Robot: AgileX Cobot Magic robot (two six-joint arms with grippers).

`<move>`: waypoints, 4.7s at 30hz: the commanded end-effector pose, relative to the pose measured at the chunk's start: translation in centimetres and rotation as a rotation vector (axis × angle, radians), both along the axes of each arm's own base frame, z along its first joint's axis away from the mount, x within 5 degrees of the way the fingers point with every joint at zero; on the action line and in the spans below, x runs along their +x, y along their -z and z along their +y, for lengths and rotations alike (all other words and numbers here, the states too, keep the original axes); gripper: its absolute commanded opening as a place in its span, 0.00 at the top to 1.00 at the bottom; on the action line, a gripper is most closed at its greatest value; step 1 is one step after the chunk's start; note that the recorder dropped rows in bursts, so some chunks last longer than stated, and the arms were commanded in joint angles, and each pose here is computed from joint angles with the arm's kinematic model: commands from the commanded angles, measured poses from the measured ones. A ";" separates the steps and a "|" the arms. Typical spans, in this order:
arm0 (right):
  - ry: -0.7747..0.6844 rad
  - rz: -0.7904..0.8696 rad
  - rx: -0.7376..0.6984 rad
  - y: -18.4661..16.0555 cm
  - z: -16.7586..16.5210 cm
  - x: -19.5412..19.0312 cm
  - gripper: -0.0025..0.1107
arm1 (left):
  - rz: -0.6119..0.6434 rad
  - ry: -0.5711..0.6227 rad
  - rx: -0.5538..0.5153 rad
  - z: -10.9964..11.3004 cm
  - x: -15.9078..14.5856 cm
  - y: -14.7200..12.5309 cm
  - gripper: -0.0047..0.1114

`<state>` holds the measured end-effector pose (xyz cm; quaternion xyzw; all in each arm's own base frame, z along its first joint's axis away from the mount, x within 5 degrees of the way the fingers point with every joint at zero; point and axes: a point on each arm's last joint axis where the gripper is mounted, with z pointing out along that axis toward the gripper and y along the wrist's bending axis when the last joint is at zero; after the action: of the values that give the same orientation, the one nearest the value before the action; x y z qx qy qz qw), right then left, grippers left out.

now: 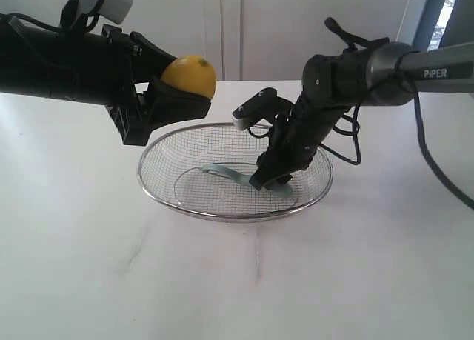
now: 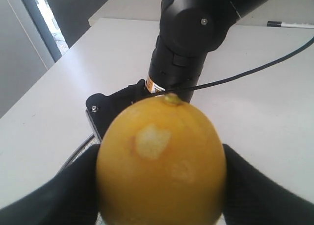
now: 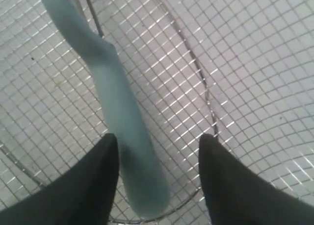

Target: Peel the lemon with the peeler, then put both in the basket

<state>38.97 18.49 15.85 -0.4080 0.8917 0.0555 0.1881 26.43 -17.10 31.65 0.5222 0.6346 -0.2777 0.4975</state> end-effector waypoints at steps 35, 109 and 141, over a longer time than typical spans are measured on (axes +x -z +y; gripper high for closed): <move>0.353 0.006 0.163 -8.1 -1.0 -1.9 0.98 | 0.003 0.014 -0.029 -0.2 -0.4 -0.6 0.96; 1.236 0.115 -0.016 -14.1 -18.9 -4.6 0.98 | 0.257 -0.188 0.180 1.1 0.4 -1.8 0.96; 1.234 0.104 -0.008 -14.2 -18.9 -4.5 0.98 | 0.406 -0.382 0.673 -4.2 6.8 3.8 0.96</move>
<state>34.52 -0.11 29.60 0.1838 0.9732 -0.0457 0.1301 32.93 -20.56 28.25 0.4587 0.8578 -0.0646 0.2227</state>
